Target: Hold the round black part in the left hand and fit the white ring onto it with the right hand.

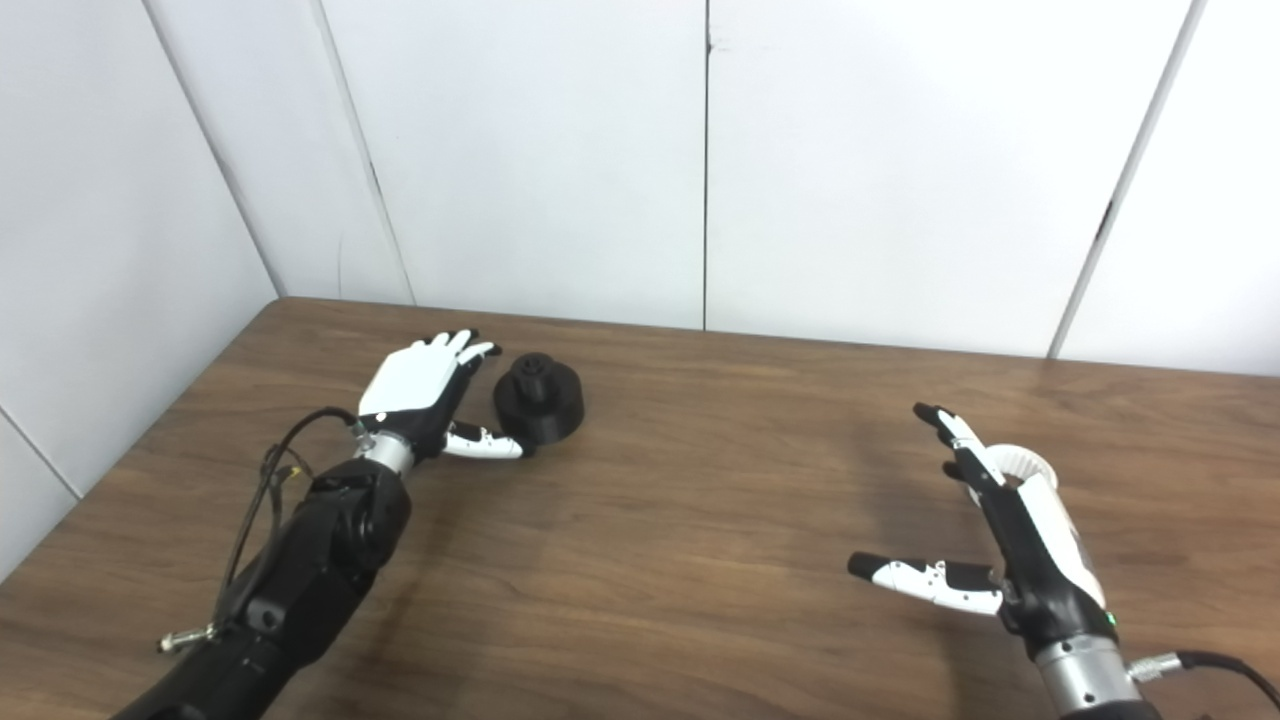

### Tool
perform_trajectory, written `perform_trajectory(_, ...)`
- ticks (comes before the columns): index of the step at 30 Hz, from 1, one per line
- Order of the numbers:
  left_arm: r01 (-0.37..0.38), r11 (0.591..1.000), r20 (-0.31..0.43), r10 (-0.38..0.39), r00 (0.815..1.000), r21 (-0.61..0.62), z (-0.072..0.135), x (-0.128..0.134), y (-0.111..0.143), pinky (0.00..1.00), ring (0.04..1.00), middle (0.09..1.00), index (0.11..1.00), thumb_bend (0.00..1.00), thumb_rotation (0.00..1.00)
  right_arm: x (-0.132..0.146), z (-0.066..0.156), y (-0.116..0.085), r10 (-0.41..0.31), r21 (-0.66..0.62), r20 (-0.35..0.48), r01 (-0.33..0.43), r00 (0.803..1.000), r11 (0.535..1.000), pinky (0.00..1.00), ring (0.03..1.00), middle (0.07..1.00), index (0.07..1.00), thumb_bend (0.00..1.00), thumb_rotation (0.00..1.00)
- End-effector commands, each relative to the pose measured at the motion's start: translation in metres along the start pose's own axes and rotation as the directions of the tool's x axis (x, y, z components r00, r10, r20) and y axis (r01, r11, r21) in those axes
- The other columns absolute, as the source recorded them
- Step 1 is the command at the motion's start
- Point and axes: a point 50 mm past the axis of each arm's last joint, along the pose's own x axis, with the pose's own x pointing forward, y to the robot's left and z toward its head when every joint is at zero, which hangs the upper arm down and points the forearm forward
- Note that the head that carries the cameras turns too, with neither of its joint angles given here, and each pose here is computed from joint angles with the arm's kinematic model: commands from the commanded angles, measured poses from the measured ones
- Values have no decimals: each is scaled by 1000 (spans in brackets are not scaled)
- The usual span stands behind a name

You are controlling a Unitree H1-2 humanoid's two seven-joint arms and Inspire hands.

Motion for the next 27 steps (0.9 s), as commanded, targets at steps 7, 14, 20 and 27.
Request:
perform_trajectory(7, -83, 996, 26, 83, 996, -16, 11, 22, 27, 1000, 1000, 1000, 872, 1000, 528, 5, 15, -16, -43, -26, 66, 45, 997, 999, 848, 933, 963, 931, 885, 353)
perform_trajectory(14, -68, 996, 25, 70, 997, -59, 14, 25, 19, 1000, 1000, 1000, 866, 982, 480, 2, 15, -18, -38, -32, 55, 40, 998, 999, 858, 938, 965, 937, 874, 341)
perform_trajectory(20, -61, 993, 39, 65, 997, -98, 19, 28, 16, 1000, 1000, 1000, 857, 965, 502, 0, 16, -20, -43, -41, 56, 45, 998, 998, 849, 936, 966, 932, 873, 338)
perform_trajectory(27, -74, 979, 58, 86, 995, -188, 22, 27, 12, 1000, 1000, 1000, 733, 901, 357, -1, 15, -21, -44, -51, 55, 47, 998, 998, 842, 931, 966, 932, 873, 353)
